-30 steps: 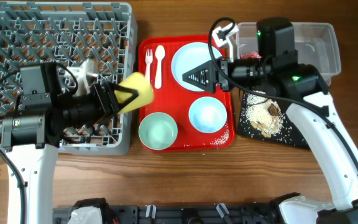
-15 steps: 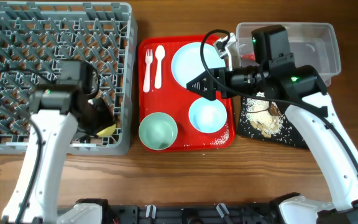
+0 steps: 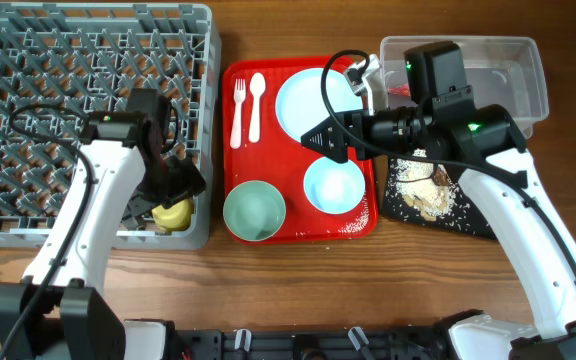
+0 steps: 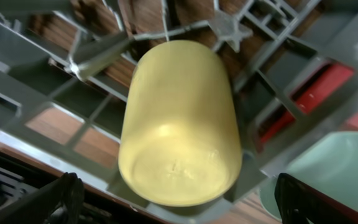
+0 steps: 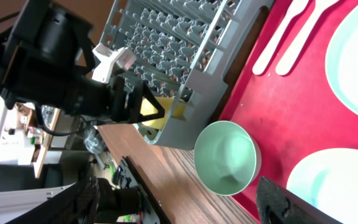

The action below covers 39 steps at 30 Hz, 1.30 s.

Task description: Sort waste into correct bins and load items into the dishwasher rack

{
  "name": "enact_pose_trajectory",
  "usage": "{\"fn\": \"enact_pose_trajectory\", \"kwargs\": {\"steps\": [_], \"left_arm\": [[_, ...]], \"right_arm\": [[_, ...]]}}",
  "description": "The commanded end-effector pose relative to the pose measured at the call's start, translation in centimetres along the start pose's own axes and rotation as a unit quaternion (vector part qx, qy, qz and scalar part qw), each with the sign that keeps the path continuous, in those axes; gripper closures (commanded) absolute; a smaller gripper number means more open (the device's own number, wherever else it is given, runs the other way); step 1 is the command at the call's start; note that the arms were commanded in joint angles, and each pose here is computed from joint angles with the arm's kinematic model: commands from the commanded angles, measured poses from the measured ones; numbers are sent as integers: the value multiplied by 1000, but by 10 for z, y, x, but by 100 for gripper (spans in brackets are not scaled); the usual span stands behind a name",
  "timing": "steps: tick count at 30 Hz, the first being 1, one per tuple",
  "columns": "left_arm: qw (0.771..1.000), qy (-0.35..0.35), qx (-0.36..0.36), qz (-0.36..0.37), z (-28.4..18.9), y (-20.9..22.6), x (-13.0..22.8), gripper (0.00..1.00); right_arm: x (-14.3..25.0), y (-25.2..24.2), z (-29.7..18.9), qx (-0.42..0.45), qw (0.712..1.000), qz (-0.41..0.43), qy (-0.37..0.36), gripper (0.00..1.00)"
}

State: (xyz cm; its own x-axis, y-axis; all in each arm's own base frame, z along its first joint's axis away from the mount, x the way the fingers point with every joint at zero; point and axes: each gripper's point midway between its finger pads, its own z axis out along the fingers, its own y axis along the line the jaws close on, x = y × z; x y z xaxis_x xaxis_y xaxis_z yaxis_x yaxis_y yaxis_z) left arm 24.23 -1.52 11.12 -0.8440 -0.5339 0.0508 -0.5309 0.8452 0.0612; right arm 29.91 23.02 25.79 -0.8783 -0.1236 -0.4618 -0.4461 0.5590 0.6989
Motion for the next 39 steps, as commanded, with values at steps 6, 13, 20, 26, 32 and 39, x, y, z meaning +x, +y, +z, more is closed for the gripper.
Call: {"fn": "enact_pose_trajectory", "kwargs": {"steps": [6,13,20,26,32,39], "left_arm": [[980,-75,183,28,-87,-10,-2,0],[939,-181,244,161,-136,-11,22,0],[919,-240,253,186,-159,-1,36,0],[920,-235,252,185,-157,-2,35,0],[923,-227,249,185,-153,-3,32,0],[924,-224,249,184,-152,-4,32,0]], "right_arm": [[2,-17,-7,66,998,-8,-9,19],[10,-48,-14,156,988,13,-1,19],[20,-52,-28,268,963,-32,-8,16],[28,-36,-21,301,953,-24,-21,4],[26,-35,-21,297,953,43,-46,0],[33,-37,-21,297,946,117,-56,0]]}}
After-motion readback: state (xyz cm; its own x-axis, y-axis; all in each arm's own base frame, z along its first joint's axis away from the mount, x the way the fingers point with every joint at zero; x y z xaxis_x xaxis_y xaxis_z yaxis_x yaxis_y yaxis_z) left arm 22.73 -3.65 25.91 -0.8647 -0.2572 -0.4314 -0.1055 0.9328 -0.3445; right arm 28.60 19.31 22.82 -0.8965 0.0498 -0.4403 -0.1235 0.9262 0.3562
